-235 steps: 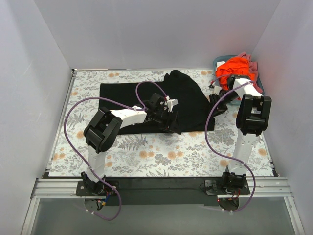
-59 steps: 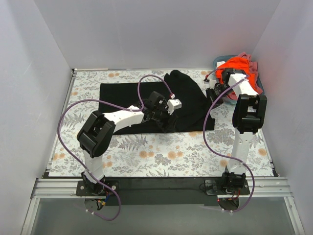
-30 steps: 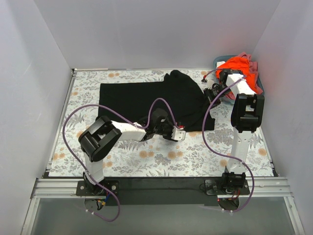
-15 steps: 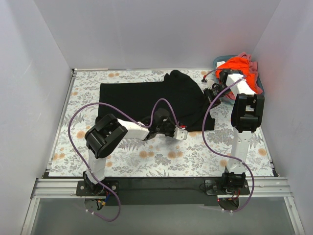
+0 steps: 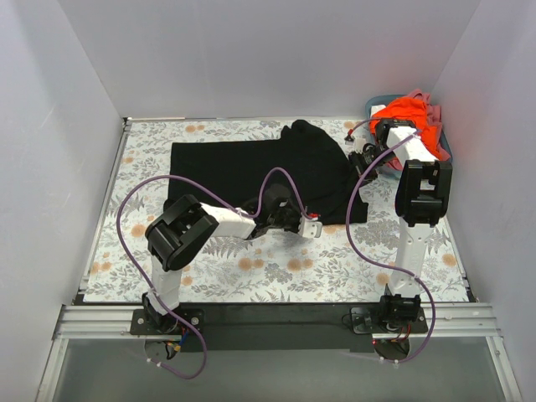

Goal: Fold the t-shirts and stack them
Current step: Fold the tshirt

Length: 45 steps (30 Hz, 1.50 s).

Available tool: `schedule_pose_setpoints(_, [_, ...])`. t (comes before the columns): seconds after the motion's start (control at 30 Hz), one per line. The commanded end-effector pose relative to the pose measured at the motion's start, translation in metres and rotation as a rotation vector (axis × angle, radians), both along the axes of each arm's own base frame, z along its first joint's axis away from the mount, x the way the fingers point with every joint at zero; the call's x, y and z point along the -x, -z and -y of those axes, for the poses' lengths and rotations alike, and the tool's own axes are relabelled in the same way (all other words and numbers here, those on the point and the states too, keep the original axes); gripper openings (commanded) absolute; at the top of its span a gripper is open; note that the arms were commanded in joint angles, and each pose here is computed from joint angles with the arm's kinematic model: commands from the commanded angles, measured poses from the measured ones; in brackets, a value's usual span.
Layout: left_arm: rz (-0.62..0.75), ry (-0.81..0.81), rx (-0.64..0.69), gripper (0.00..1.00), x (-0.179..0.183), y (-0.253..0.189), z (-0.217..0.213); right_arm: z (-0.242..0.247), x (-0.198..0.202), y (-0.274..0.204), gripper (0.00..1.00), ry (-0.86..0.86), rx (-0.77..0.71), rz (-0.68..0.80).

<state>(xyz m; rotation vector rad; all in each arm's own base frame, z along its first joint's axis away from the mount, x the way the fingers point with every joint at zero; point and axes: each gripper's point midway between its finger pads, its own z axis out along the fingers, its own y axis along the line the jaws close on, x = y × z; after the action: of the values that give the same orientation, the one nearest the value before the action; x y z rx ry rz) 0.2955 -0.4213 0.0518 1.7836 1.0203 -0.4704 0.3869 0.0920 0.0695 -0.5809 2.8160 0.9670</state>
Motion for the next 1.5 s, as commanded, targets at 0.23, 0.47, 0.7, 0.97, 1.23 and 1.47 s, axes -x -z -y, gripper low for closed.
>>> schedule_pose_setpoints(0.23, [0.048,-0.129,0.132,0.00,-0.066,-0.074,-0.019,-0.014,-0.020,-0.021,0.01,0.008,-0.083,0.049])
schedule_pose_setpoints(0.47, [0.080,-0.229,0.171,0.00,-0.113,-0.079,-0.035,-0.021,-0.042,-0.022,0.01,0.037,-0.133,0.066])
schedule_pose_setpoints(0.7, [0.092,-0.288,0.181,0.00,-0.142,-0.070,-0.046,-0.024,-0.067,-0.014,0.01,0.070,-0.144,0.098])
schedule_pose_setpoints(0.97, [0.105,-0.322,0.178,0.00,-0.155,-0.055,-0.051,-0.032,-0.082,-0.006,0.01,0.065,-0.106,0.131])
schedule_pose_setpoints(1.23, [0.117,-0.391,0.160,0.04,-0.175,-0.039,-0.058,-0.034,-0.094,0.003,0.18,0.072,-0.070,0.155])
schedule_pose_setpoints(1.47, [-0.096,-0.683,0.252,0.47,-0.225,-0.086,-0.092,-0.013,-0.105,-0.036,0.59,0.102,0.004,0.277])
